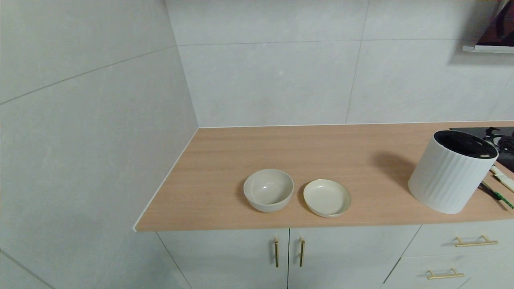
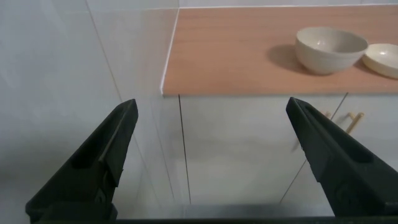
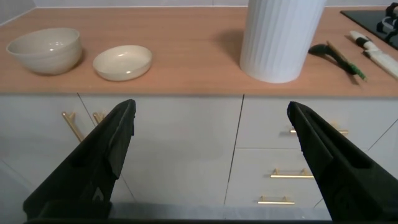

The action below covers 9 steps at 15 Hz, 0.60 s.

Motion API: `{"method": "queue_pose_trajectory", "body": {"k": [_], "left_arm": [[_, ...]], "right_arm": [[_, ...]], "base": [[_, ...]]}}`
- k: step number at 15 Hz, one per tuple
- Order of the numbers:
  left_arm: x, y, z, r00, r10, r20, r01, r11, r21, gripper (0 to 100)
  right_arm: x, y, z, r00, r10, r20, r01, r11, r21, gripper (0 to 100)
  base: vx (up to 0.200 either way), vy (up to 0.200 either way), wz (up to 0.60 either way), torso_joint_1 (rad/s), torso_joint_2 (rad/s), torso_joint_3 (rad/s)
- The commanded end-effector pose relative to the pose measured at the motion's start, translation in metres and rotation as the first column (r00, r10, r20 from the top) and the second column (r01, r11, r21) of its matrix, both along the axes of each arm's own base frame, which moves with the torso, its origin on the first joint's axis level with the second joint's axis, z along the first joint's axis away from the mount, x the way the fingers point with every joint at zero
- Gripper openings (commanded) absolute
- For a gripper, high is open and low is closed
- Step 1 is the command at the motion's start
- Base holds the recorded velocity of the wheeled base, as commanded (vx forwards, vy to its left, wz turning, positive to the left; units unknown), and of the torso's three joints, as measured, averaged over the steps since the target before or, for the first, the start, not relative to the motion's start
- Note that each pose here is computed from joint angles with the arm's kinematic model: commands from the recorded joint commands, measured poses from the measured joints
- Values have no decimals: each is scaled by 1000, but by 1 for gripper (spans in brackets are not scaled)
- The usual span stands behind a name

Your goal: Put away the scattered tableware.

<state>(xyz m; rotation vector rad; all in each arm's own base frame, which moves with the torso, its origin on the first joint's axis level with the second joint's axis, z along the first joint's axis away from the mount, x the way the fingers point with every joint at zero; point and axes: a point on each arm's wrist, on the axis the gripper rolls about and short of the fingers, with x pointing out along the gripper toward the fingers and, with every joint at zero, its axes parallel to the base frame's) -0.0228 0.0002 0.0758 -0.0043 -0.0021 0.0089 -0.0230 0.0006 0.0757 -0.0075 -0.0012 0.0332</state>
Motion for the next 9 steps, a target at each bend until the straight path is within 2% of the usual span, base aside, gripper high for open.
{"method": "queue_pose_trajectory", "body": {"k": [1,4,9], "left_arm": [[0,0,0,1000,2,-1,-2,1000,0,100],[0,0,0,1000,0,-1,0,1000,0,100],[0,0,0,1000,2,-1,-2,1000,0,100]], "right_arm": [[0,0,0,1000,1,-1,-1,1000,0,100],[0,0,0,1000,1,-1,-1,1000,0,100],[0,0,0,1000,1,-3,-1,1000,0,100]], "base": [[0,0,0,-178,344,183],[0,0,0,-196,417,221],[0,0,0,-249,546,294]]}}
